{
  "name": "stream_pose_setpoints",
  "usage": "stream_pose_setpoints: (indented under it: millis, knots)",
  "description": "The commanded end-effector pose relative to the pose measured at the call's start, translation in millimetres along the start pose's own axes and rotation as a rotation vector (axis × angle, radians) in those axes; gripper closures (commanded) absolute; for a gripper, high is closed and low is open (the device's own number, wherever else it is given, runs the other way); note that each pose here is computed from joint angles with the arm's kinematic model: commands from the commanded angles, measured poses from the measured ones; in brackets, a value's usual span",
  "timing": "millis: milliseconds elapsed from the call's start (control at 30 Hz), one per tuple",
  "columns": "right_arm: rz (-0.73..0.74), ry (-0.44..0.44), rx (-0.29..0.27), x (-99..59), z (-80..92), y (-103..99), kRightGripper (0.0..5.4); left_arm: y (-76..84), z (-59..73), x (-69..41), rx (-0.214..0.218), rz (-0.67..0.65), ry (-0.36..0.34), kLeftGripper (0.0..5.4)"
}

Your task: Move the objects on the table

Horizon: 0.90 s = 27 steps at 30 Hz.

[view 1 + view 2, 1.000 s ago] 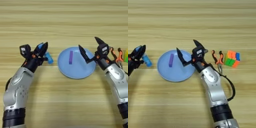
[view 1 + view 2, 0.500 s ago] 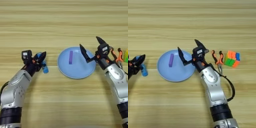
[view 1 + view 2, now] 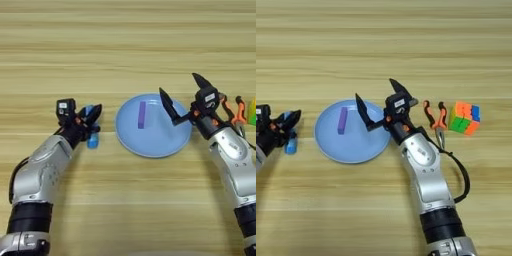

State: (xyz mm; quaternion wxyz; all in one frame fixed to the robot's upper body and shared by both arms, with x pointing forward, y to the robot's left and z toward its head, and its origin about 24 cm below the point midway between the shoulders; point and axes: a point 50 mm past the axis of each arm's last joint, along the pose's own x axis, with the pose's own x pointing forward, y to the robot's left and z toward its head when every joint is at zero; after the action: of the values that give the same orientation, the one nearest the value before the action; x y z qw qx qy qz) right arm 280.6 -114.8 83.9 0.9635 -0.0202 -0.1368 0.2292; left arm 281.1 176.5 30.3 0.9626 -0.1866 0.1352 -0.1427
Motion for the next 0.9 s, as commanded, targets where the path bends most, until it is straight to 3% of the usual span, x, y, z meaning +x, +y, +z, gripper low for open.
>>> stream_pose_setpoints:
  millis: [33,800,900]
  knots:
    - [-0.006,-0.016,0.002,1.2,3.7,-0.5,0.00,-2.0,-11.2,4.4,0.029,0.014,0.052,4.05]
    - [-0.004,-0.015,0.000,1.0,4.1,-1.7,0.00,-5.9,-16.7,7.3,0.025,0.018,0.055,4.05]
    - [-0.004,-0.014,0.000,0.8,4.1,-1.9,0.00,-5.4,-17.2,7.2,0.028,0.024,0.059,3.65]
